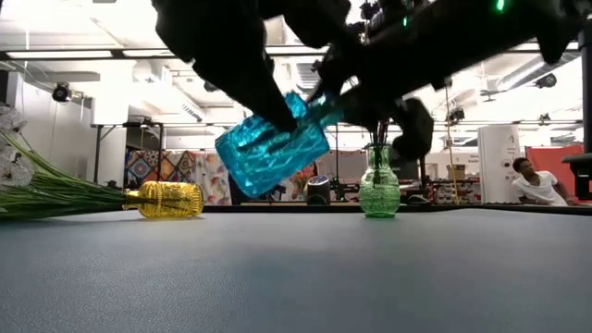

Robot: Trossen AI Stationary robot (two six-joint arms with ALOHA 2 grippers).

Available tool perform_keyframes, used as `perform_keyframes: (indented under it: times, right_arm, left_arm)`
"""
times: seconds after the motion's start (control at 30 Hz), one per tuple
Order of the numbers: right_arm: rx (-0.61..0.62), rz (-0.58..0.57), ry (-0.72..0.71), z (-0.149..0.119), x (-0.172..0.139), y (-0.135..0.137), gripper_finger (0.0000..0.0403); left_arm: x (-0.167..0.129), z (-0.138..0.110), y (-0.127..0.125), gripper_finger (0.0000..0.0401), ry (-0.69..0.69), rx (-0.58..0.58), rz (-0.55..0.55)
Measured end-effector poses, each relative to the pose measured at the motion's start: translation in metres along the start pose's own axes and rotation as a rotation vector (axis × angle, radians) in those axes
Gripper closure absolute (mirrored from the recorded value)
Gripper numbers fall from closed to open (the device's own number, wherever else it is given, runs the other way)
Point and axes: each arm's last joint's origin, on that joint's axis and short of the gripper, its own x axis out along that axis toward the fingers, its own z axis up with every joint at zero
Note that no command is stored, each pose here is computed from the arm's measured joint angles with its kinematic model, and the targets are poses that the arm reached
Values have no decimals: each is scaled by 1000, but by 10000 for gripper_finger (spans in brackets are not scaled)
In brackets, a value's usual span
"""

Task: Sort flowers into vase by color
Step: Put the blue vase with flowers on the table

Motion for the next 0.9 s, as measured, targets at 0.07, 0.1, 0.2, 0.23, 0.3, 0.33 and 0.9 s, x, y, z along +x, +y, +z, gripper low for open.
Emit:
perform_keyframes:
  times: [0.07, 0.1, 0.2, 0.23, 0.3, 0.33, 0.9]
  right_arm:
    - [-49, 10, -9, 3, -2, 9, 339]
    - [-75, 17, -9, 4, -4, 14, 339]
    - [-142, 33, -8, 9, -9, 22, 339]
    - [-153, 29, -19, 10, -10, 23, 339]
    - [-185, 21, -38, 12, -15, 26, 339]
    - [-198, 21, -46, 13, -18, 28, 339]
    - [-460, 11, -114, 51, -45, 65, 339]
  left_arm:
    - [-3, 1, 0, 139, -12, 31, -5]
    - [-4, 3, -1, 139, -24, 43, -9]
    - [-8, 7, -1, 139, -64, 56, -20]
    - [-10, 9, 0, 139, -84, 62, -16]
    - [-15, 12, 2, 139, -109, 73, -18]
    - [-17, 14, 3, 139, -121, 76, -17]
    - [-40, 36, 12, 139, -315, 44, -79]
